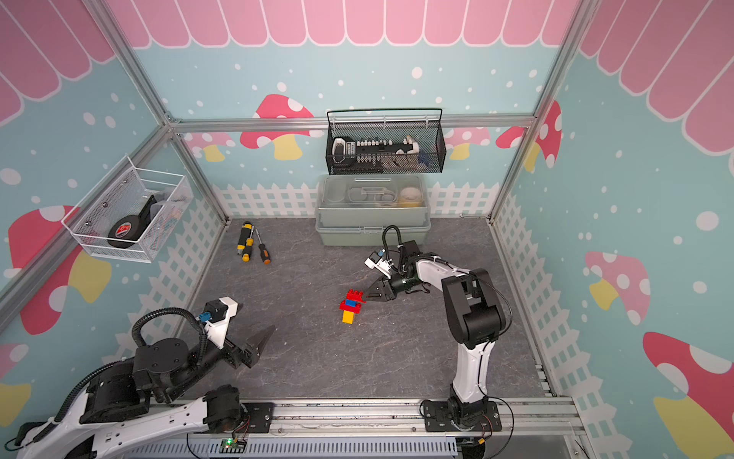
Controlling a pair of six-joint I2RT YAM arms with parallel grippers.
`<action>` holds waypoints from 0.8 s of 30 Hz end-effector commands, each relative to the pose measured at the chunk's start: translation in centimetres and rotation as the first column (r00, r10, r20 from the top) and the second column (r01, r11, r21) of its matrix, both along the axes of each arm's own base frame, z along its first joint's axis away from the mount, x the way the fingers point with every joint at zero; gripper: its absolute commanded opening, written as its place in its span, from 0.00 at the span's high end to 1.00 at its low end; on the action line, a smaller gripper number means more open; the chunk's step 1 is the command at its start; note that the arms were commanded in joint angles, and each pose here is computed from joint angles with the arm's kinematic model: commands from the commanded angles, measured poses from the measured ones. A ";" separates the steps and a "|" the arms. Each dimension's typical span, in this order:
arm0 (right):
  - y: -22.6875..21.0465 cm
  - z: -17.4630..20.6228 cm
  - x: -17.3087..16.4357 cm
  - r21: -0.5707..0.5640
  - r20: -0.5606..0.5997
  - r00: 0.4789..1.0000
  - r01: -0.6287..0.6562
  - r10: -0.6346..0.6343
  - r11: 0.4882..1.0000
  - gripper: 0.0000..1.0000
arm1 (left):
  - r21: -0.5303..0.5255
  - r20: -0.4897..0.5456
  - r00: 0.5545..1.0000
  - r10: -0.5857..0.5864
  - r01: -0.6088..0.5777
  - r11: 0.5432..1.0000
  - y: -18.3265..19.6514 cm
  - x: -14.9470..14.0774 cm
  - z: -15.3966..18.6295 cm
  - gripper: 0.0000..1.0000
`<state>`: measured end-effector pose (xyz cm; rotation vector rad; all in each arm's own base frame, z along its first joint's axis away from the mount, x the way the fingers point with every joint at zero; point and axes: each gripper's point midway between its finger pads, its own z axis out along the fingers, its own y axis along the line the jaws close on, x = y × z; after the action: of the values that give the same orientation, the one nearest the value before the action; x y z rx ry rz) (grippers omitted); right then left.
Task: Assemble the letter f with lego
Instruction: Place the lego brick at the center of the board.
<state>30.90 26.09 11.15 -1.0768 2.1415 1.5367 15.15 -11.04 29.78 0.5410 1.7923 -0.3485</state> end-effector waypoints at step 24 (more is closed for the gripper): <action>0.5 -2.9 0.1 0.064 -0.148 0.989 0.028 -0.018 0.998 0.68 | 0.002 -0.011 1.000 0.008 -0.008 1.000 0.2 0.0 -0.5 0.01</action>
<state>30.98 26.46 8.17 -0.9670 2.1932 1.6452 15.15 -11.04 29.78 0.5410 1.7923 -0.3485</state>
